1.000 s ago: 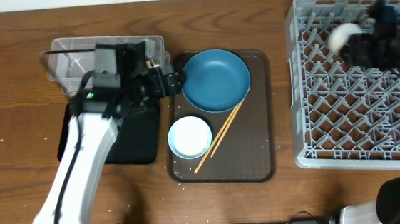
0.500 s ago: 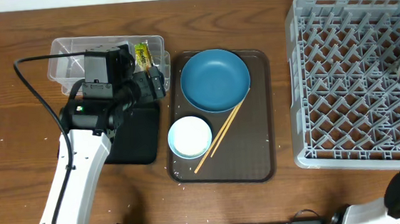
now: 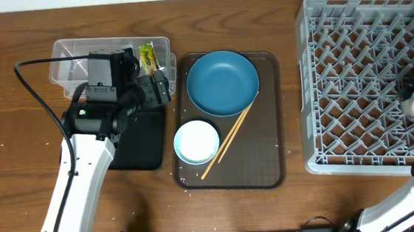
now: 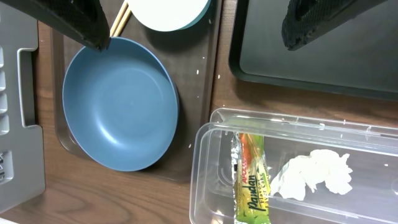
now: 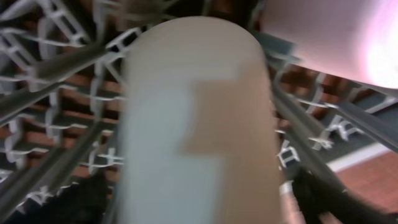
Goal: Sort waste into correct bins and load items into the dishwasher rack
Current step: 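Place the white cup upside down in the rack with the right gripper, then grasp the blue plate by its rim with the right gripper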
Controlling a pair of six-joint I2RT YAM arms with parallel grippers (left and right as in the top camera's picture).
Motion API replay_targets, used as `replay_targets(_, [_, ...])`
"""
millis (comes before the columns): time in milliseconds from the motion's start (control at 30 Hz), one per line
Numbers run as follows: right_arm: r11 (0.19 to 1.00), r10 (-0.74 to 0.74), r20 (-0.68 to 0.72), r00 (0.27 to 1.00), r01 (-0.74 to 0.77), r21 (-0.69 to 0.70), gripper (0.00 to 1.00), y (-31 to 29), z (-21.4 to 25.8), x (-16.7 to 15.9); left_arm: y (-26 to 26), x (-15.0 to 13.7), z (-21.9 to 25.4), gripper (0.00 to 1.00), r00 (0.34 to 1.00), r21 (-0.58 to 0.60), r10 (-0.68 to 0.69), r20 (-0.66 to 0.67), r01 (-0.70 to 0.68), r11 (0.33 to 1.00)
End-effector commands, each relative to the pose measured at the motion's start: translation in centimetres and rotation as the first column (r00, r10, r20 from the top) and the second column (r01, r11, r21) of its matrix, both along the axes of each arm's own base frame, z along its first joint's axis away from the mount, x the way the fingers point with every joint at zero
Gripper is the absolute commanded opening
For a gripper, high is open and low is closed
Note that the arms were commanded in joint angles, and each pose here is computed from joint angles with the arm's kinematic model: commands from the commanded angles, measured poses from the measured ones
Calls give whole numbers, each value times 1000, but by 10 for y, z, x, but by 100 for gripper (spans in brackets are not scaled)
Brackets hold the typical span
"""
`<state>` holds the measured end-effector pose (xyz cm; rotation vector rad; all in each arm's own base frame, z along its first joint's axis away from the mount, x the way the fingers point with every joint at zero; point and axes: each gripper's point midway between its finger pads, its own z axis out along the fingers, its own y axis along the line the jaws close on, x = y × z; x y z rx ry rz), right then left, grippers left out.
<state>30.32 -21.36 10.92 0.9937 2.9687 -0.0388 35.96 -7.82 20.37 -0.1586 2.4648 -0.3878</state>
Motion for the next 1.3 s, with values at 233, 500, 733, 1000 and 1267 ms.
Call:
replay_targets(233, [999, 23, 184, 983, -30, 34, 99, 11, 53, 23, 4, 0, 4, 91, 1000, 17, 2, 9, -2, 1000])
replay_targets(500, [957, 239, 545, 804, -290, 9, 99, 84, 138, 84, 5, -7, -5, 91, 999, 24, 2, -38, -2, 1000])
replay_targets(733, [813, 477, 631, 612, -580, -53, 97, 208, 145, 136, 6, -16, -13, 91, 996, 32, 3, -88, 0, 999])
replay_targets(1000, [697, 622, 527, 579, -717, -35, 88, 311, 79, 156, 8, -26, -20, 91, 991, 39, 4, -135, 2, 999])
replay_targets(1267, [734, 650, 307, 695, -679, -15, 70, 349, -15, 155, 8, -32, -23, 91, 987, 42, 4, -163, 3, 999])
